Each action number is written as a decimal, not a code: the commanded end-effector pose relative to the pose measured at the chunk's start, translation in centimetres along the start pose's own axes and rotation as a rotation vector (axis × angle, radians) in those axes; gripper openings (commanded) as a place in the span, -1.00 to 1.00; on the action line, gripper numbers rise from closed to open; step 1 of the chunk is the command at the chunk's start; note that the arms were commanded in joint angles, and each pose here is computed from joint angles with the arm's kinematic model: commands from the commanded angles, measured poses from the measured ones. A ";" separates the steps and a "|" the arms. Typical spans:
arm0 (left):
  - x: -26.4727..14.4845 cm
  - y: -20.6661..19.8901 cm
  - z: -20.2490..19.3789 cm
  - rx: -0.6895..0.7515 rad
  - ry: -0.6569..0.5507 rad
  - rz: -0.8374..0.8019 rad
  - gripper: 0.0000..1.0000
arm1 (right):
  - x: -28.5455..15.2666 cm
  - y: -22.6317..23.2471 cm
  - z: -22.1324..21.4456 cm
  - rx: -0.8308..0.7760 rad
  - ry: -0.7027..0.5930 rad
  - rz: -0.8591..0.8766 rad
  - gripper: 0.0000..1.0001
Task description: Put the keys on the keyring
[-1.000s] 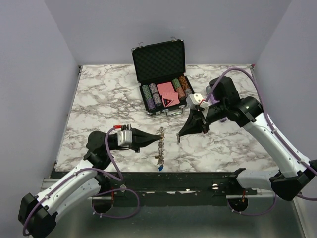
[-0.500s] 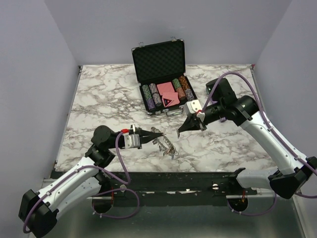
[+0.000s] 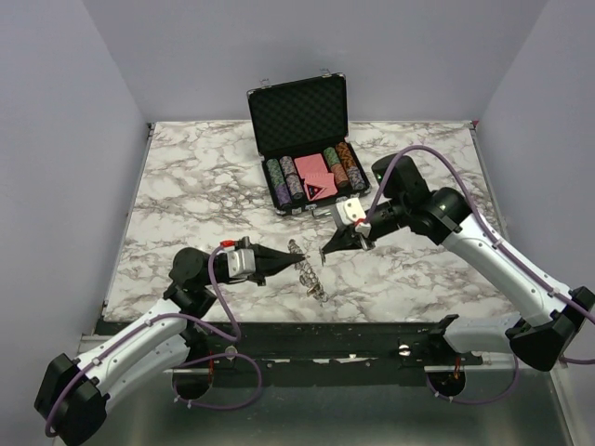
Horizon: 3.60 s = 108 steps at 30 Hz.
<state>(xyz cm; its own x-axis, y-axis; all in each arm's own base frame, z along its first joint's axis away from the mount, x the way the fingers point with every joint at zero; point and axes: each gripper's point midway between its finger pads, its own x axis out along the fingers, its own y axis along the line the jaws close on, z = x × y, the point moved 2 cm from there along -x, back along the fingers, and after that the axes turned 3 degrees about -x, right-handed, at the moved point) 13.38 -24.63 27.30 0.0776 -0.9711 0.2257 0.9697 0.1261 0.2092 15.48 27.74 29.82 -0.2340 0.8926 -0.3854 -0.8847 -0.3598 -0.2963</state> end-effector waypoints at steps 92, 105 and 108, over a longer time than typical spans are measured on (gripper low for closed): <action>-0.3 0.1 2.7 -0.086 -0.222 0.072 -1.00 | 2.6 -0.7 1.1 0.116 -0.017 -0.050 -0.99; -0.4 0.2 2.7 -0.082 -0.222 0.081 -1.00 | 2.9 -0.6 1.3 0.119 -0.024 -0.039 -0.99; -0.4 0.2 2.7 -0.081 -0.221 0.082 -1.00 | 2.8 -0.5 1.4 0.122 -0.027 -0.039 -0.99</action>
<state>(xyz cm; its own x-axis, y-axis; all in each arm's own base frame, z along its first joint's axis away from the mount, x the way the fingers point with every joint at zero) 13.21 -24.07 27.87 0.1274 -0.9141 0.3849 0.9852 0.1615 0.0575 14.80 30.43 30.06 -0.2065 0.9127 -0.3527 -0.9335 -0.2917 -0.2084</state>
